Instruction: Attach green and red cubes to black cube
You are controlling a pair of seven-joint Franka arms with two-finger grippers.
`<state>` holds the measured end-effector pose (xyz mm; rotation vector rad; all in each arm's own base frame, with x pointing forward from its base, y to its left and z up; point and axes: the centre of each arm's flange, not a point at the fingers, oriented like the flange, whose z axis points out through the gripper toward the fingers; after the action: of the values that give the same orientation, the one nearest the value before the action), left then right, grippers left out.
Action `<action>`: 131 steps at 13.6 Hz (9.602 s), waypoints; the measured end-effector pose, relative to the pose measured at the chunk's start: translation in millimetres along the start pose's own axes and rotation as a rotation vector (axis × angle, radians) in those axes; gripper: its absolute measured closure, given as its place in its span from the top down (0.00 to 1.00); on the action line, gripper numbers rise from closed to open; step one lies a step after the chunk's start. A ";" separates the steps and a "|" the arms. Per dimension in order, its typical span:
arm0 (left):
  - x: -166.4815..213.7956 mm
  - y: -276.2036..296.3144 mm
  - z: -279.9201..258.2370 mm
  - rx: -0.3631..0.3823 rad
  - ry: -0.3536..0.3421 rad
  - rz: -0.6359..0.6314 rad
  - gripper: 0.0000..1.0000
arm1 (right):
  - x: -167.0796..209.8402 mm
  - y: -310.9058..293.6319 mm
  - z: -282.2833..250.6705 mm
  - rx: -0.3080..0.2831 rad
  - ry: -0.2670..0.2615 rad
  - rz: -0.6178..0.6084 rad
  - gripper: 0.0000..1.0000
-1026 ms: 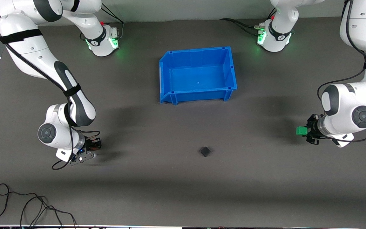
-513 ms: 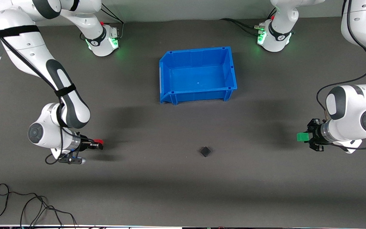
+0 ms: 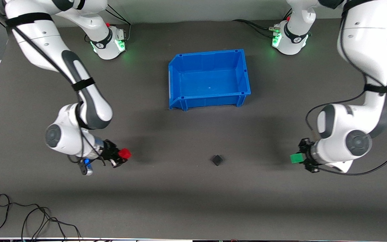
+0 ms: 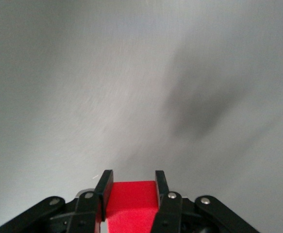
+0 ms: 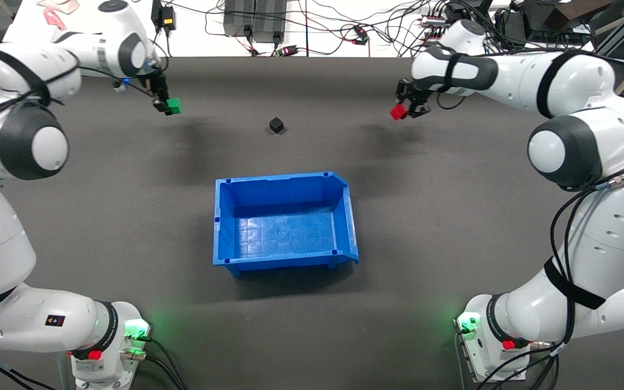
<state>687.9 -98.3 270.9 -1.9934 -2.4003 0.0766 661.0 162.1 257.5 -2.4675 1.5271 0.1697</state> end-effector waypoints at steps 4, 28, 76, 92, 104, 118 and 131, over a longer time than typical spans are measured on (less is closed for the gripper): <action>-92.5 -20.4 27.1 0.006 0.001 0.084 0.39 | -49.7 -41.8 9.6 0.041 -0.032 0.282 0.40; -238.0 -87.6 89.0 -0.034 -0.091 -0.128 0.39 | -198.2 -85.0 136.0 0.011 -0.041 0.458 0.40; -293.5 -114.0 83.6 -0.083 -0.091 -0.088 0.69 | -249.9 -94.0 165.9 0.064 0.041 0.400 0.40; -72.9 -83.1 -162.8 0.035 0.005 0.865 1.00 | -213.9 -110.5 -32.0 -0.150 0.091 0.076 1.00; 100.7 -145.7 -334.5 0.045 -0.005 1.570 1.00 | 3.6 49.6 -370.5 -0.352 -0.065 -0.902 1.00; 88.5 -122.0 -329.2 0.047 -0.003 1.688 1.00 | 48.3 112.6 -380.7 -0.238 0.140 -0.976 1.00; 99.6 -113.4 -314.7 0.101 0.004 1.698 1.00 | 40.0 115.5 -379.8 -0.251 0.106 -0.986 1.00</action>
<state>573.0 -13.4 589.4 -3.0988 -0.0842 0.1774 566.6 -20.0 599.6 -3.1328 0.1767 0.0475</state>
